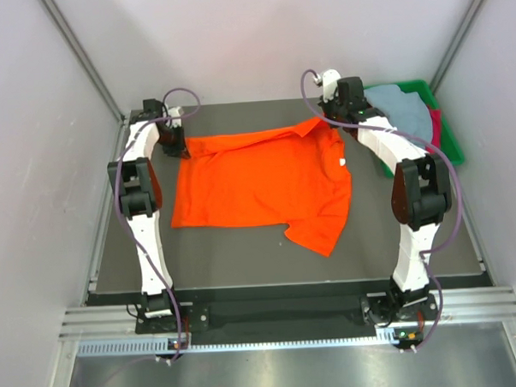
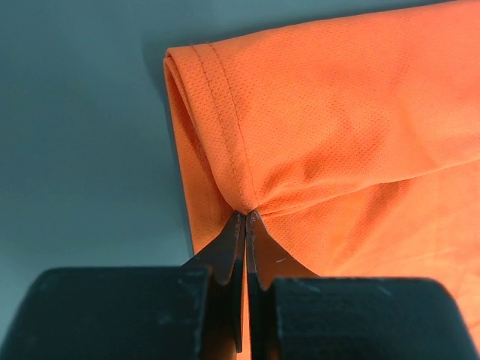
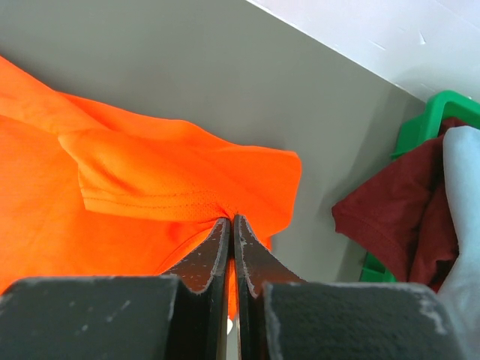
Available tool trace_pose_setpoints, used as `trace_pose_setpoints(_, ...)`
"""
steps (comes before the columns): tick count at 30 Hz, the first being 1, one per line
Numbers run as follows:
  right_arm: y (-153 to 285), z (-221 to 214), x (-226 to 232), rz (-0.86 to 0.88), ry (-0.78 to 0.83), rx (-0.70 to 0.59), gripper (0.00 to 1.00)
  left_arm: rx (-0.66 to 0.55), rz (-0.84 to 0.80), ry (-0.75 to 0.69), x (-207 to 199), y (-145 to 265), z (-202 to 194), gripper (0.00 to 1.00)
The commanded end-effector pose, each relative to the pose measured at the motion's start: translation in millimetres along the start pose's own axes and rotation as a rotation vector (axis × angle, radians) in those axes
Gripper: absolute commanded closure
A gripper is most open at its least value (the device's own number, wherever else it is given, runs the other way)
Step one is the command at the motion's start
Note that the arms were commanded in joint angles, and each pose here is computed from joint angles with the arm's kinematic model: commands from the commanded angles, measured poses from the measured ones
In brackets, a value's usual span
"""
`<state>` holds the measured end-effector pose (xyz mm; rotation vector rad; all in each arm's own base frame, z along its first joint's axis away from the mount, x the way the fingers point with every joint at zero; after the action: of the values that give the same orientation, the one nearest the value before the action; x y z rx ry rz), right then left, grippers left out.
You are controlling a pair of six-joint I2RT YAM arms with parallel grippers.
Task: Fold and stack the t-shirts
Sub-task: Fold the tshirt
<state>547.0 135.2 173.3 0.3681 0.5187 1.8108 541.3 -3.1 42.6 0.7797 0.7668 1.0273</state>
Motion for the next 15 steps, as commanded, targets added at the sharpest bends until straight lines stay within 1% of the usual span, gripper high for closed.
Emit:
trace_pose_setpoints(1, 4, 26, 5, 0.004, 0.004, -0.068, 1.00, -0.140, 0.029, -0.052, -1, 48, 43, 1.00)
trace_pose_setpoints(3, 6, 26, 6, 0.004, 0.005, -0.070, 1.00, -0.200, 0.062, -0.079, -3, 74, 61, 1.00)
trace_pose_setpoints(6, 7, 26, 5, 0.002, 0.004, -0.071, 1.00, -0.261, 0.076, -0.097, -5, 93, 76, 1.00)
trace_pose_setpoints(15, 12, 23, 5, 0.004, 0.008, -0.067, 1.00, -0.244, 0.053, -0.091, -12, 97, 68, 1.00)
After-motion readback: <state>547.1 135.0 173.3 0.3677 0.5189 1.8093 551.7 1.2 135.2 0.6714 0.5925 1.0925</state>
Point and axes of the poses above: each gripper's point midway between its finger pads, its own y axis back along the fingers, its own x axis along the line the jaws close on, z = x × y, the point moved 1 cm from there along y, back along the fingers, and after that the axes turned 14 degrees about -y, right-handed, at the moved point
